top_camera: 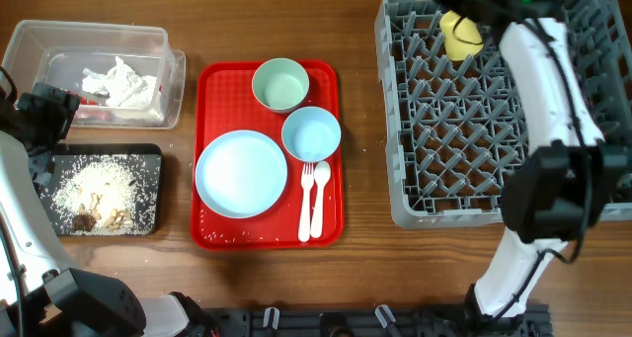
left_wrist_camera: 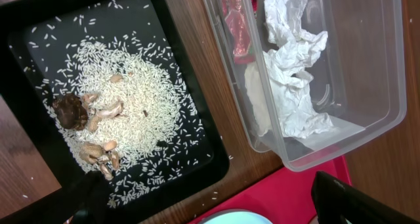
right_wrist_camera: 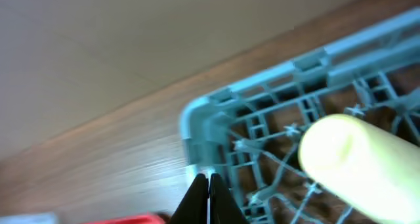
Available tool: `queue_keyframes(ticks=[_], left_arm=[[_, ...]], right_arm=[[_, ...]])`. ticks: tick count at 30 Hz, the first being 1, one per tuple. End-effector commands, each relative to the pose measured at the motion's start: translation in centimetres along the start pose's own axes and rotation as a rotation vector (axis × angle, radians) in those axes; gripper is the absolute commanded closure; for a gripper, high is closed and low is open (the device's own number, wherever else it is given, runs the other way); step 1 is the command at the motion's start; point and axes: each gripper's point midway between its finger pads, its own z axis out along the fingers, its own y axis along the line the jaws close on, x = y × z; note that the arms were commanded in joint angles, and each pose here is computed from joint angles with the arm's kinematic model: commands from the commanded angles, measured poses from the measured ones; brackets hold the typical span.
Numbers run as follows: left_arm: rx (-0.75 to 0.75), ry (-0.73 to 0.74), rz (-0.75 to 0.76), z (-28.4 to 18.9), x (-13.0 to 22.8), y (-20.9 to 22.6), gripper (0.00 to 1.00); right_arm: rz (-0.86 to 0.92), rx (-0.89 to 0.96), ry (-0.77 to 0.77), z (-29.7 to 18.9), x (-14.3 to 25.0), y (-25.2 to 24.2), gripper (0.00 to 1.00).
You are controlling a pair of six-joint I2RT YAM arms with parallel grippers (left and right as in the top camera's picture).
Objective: Sort waste into correct bins and load items into the dishwasher rack
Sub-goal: 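Lower the yellow cup upside down into the rack and release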
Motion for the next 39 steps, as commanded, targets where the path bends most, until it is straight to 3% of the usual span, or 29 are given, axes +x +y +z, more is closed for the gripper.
queue_keyframes(ticks=[1,7,13,22,39], left_arm=[[0.007,-0.005,-0.003,-0.2,-0.2,0.0,0.0],[0.007,-0.005,-0.003,-0.2,-0.2,0.0,0.0],[0.007,-0.005,-0.003,-0.2,-0.2,0.0,0.0],[0.007,-0.005,-0.003,-0.2,-0.2,0.0,0.0],[0.007,-0.005,-0.003,-0.2,-0.2,0.0,0.0]], right_arm=[[-0.005,0.147,-0.005,2.7,0.4,-4.4,0.95],[-0.032,0.306,0.05,3.3,2.2,-8.0,0.96],[-0.02,0.338,0.073,3.0,2.6,-9.1,0.96],[-0.055,0.057,0.005,4.0,0.3,-3.7,0.96],[0.016,0.314,0.041,5.3,2.4,-9.5,0.96]])
